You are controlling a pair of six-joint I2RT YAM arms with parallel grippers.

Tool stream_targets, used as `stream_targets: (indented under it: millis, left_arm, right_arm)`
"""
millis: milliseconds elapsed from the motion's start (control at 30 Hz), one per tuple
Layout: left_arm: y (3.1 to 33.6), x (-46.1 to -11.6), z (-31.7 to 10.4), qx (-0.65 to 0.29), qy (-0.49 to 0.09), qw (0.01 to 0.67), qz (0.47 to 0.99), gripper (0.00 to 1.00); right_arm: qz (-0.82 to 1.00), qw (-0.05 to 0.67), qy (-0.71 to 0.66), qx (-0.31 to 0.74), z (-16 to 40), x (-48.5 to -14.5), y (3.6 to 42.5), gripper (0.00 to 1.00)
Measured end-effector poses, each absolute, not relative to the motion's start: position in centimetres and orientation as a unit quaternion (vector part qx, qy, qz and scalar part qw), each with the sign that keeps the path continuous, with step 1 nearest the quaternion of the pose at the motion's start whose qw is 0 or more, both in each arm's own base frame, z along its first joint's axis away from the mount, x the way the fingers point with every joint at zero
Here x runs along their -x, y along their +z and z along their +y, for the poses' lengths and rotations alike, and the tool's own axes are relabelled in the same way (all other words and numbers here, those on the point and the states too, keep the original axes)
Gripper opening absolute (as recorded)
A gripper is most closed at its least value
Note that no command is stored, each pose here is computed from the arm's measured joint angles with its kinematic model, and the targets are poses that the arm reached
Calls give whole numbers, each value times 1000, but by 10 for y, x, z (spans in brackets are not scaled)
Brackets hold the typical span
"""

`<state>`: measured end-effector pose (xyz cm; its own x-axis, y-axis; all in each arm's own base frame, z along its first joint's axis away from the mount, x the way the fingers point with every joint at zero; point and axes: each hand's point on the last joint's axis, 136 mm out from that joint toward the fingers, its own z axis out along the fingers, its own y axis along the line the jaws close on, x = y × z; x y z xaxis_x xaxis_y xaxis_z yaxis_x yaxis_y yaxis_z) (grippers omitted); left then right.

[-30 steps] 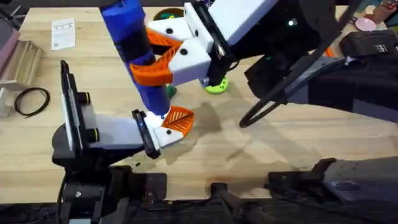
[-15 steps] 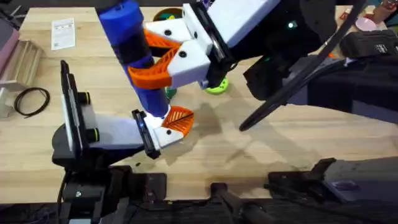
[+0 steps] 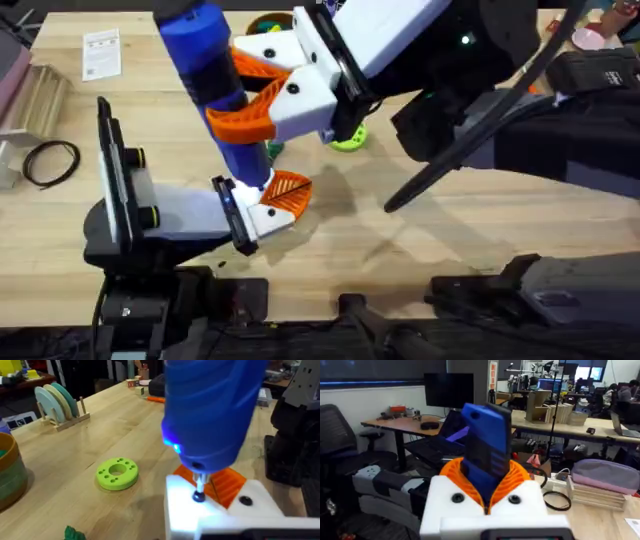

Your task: Pick up the gripper from the table and insert it into the empty holder that is missing its gripper. Then pick up a screw, insert it into the mounting hole, and use the screwdriver to tighten it. Finally, clean up the table by picking up the vegetable and placing it into the bucket.

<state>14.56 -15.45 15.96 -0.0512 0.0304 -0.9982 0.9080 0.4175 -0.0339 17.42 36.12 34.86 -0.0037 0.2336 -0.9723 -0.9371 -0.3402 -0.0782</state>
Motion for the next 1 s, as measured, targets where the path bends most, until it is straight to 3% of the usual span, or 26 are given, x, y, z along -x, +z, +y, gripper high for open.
stream_targets:
  millis: [1000]
  left_arm:
    - [160,-146,-155,-381,-382,574,616,8]
  right_arm:
    - [336,459,621,540,363,-173,341,23]
